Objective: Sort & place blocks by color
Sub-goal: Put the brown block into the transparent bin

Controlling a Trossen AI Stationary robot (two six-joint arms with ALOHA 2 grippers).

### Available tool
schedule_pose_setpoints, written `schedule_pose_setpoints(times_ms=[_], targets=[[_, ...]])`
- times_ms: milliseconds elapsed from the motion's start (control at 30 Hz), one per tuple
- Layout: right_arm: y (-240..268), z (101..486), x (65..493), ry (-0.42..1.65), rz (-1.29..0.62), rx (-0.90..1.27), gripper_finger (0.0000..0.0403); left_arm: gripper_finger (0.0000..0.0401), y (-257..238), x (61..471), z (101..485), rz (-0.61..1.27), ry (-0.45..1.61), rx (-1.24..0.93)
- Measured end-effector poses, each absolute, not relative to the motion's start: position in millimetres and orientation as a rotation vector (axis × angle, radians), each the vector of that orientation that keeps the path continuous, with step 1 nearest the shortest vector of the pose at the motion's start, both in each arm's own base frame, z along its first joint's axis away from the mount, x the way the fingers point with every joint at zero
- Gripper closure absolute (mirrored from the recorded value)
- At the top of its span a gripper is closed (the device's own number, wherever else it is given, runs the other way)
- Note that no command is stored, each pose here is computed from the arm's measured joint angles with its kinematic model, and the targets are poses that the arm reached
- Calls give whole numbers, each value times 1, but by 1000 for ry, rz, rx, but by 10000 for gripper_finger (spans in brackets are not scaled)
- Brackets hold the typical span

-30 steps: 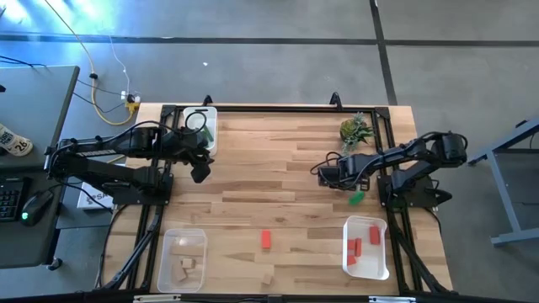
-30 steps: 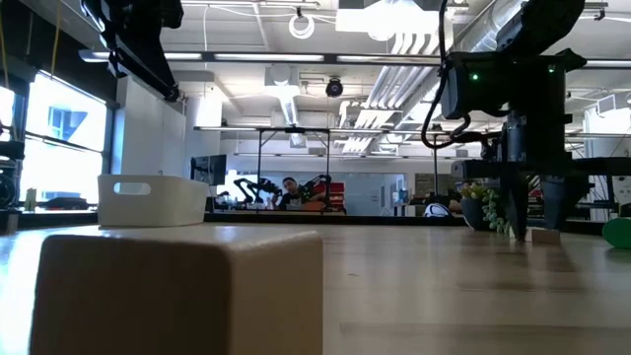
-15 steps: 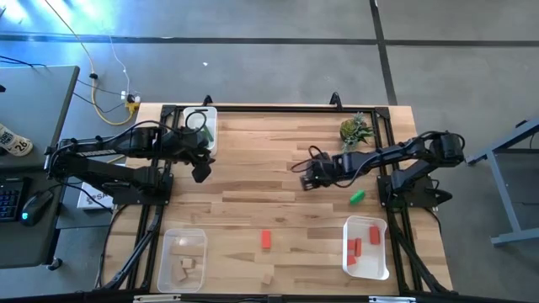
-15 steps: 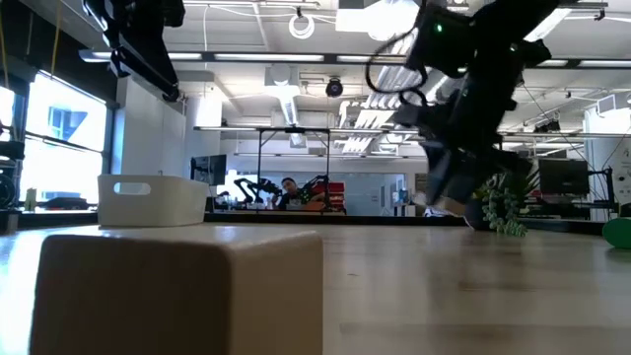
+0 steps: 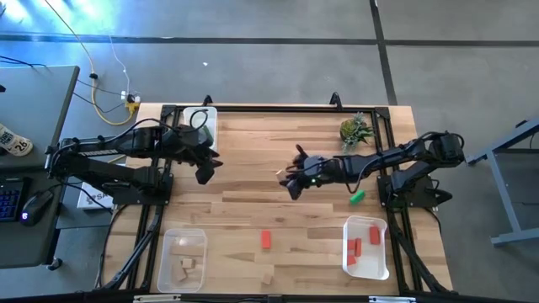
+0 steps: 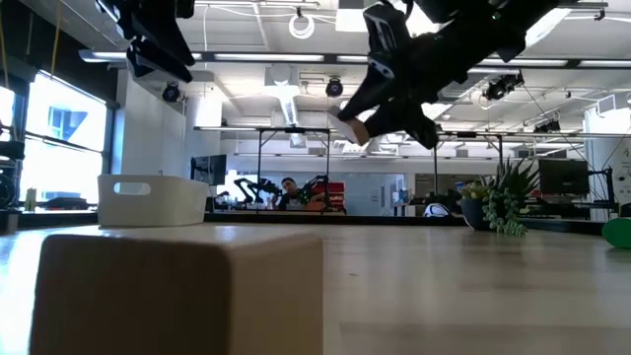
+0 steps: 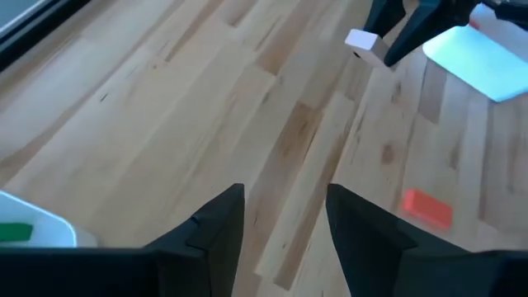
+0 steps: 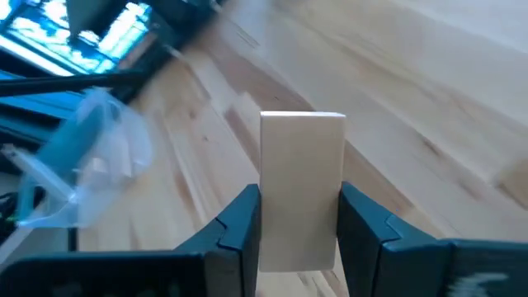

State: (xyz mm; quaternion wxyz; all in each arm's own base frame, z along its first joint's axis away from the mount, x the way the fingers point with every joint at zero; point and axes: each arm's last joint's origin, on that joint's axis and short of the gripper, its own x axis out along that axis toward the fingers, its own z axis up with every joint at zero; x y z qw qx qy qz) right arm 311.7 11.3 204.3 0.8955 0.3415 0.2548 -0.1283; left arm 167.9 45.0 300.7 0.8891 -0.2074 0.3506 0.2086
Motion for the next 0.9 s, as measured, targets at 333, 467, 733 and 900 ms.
schedule_pose_setpoints(times_ms=[333, 467, 733, 900], targets=[[23, 220, 319, 383, -106, 571, 308, 192, 46, 173, 304, 403, 679, -448], [28, 229, 322, 290, -51, 509, 308, 173, 46, 180, 308, 332, 614, -457], [33, 248, 325, 101, 30, 367, 308, 171, 37, 199, 324, 127, 428, -379], [33, 257, 326, 7, 48, 358, 308, 171, 36, 212, 329, 110, 337, -417]])
